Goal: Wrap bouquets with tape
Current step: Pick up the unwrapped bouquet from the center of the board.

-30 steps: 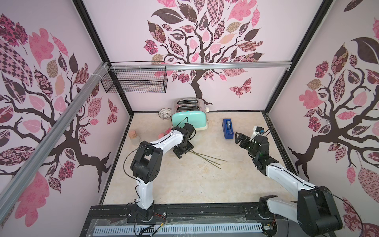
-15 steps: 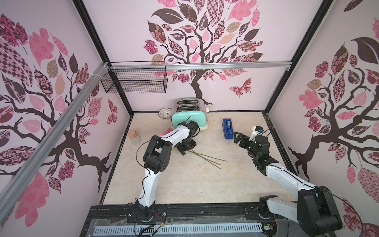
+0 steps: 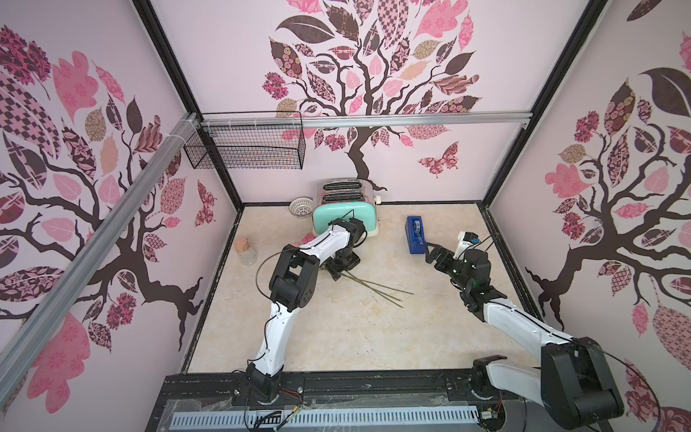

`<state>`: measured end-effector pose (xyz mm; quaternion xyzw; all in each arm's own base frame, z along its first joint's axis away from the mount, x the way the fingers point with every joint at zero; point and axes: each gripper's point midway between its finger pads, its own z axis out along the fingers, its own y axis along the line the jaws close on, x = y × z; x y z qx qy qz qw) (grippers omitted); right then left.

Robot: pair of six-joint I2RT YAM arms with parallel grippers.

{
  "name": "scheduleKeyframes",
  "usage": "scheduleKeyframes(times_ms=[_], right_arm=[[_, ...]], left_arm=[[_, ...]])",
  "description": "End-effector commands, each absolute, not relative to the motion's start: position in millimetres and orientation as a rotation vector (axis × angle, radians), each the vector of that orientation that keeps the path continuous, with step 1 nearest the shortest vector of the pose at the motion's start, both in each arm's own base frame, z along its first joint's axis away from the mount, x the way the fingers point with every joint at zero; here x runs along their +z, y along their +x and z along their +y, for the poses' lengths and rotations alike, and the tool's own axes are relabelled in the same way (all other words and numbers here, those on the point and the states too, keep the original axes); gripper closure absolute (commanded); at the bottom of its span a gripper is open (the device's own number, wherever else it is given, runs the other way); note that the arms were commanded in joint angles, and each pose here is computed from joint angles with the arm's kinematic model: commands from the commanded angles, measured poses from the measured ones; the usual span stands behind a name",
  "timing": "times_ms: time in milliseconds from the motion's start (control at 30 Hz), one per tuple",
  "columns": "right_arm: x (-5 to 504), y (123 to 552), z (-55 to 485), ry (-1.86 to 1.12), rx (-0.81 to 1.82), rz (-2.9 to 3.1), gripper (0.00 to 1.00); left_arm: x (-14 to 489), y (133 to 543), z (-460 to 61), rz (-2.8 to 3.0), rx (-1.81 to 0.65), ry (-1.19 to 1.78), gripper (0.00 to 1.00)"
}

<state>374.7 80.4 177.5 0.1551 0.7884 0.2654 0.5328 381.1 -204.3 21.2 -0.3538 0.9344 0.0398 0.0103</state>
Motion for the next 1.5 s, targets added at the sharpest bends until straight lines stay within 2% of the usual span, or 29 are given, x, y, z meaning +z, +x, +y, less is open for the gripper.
scheduleKeyframes(times_ms=[0,100,233,300,367,467,533,600,833,967,1233,1467], right_arm=[[180,377,83,0.368,0.652,1.871,0.0],[179,376,84,0.372,0.656,1.873,0.0],[180,376,84,0.371,0.658,1.872,0.0],[180,376,84,0.373,0.66,1.871,0.0],[179,376,84,0.373,0.661,1.873,0.0],[181,375,84,0.374,0.661,1.869,0.0],[181,375,83,0.376,0.654,1.868,0.0],[181,375,82,0.38,0.649,1.866,0.0],[180,375,80,0.38,0.634,1.867,0.0],[179,376,79,0.377,0.625,1.87,0.0],[181,374,83,0.342,0.633,1.87,0.0],[187,372,94,0.281,0.691,1.861,0.0]], left_arm=[[6,371,-197,2.942,0.211,-1.168,0.25],[-1,369,-193,2.953,0.222,-1.218,0.28],[0,373,-184,2.931,0.26,-1.225,0.36],[-1,371,-181,2.929,0.279,-1.228,0.46],[-6,368,-179,2.929,0.292,-1.239,0.49],[-15,363,-180,2.95,0.305,-1.262,0.61],[-18,362,-180,2.964,0.309,-1.262,0.63],[-19,361,-178,2.967,0.326,-1.261,0.7],[-27,352,-170,2.948,0.328,-1.29,0.83],[-27,349,-169,2.942,0.304,-1.3,1.0],[11,353,-163,2.869,0.158,-1.292,1.0],[57,356,-152,2.75,-0.072,-1.251,1.0]])
